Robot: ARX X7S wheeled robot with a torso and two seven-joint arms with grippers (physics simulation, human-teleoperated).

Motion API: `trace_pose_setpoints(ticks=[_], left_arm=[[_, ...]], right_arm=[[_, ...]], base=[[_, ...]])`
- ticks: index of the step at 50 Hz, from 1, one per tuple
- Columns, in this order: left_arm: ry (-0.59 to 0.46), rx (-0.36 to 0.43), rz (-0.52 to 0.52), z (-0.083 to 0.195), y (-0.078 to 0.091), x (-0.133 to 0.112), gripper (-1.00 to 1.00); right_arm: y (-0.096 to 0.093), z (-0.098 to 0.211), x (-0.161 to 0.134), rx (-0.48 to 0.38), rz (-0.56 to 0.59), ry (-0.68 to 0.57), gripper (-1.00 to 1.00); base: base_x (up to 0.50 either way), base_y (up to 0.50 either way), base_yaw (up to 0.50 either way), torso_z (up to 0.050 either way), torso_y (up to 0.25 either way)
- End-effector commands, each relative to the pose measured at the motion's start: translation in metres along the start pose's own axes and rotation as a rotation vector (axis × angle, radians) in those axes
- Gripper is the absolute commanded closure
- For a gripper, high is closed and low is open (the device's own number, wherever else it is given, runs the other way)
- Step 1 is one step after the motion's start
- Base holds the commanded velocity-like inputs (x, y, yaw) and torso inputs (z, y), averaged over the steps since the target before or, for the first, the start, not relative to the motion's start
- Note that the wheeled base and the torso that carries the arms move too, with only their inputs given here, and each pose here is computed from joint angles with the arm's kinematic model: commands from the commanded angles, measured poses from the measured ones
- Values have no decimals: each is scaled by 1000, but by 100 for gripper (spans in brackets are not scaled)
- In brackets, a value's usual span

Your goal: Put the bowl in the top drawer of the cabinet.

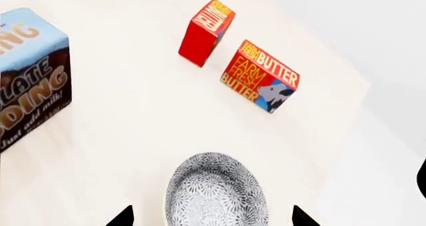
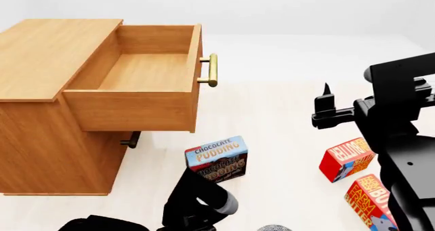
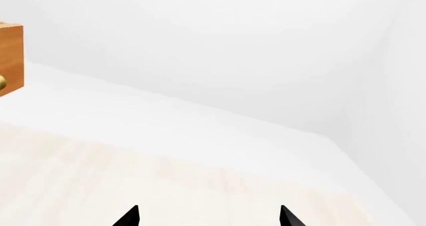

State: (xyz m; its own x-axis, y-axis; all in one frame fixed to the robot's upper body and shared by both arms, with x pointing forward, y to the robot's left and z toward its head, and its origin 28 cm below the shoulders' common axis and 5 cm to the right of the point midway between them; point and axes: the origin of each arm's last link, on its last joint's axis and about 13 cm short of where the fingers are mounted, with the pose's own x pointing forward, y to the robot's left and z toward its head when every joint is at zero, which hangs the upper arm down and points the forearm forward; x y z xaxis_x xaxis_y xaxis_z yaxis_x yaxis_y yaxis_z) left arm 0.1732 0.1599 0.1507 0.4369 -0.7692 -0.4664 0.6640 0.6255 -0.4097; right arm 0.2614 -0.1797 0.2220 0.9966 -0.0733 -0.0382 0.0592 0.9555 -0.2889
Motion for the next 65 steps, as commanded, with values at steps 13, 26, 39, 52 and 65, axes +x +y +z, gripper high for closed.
trace_pose_setpoints(ticks=[13,26,39,52,65], left_arm=[[99,-82,58,-17,19,38,-100],[132,-105,86,-14,23,62,-100],[208,-95,105,-30,23,82,-100],[264,-72,132,-46,24,98,-100],[305,-64,155,-60,31,111,-100]], right_arm=[[2,-9,4,10,14,12,-100],[4,-13,5,12,22,17,-100],[4,-15,4,15,25,16,-100],[5,-16,5,17,33,17,-100],[3,-18,4,31,32,18,-100]], base=[[0,0,0,0,0],[0,0,0,0,0],[0,0,0,0,0],[0,0,0,0,0],[1,0,0,0,0]])
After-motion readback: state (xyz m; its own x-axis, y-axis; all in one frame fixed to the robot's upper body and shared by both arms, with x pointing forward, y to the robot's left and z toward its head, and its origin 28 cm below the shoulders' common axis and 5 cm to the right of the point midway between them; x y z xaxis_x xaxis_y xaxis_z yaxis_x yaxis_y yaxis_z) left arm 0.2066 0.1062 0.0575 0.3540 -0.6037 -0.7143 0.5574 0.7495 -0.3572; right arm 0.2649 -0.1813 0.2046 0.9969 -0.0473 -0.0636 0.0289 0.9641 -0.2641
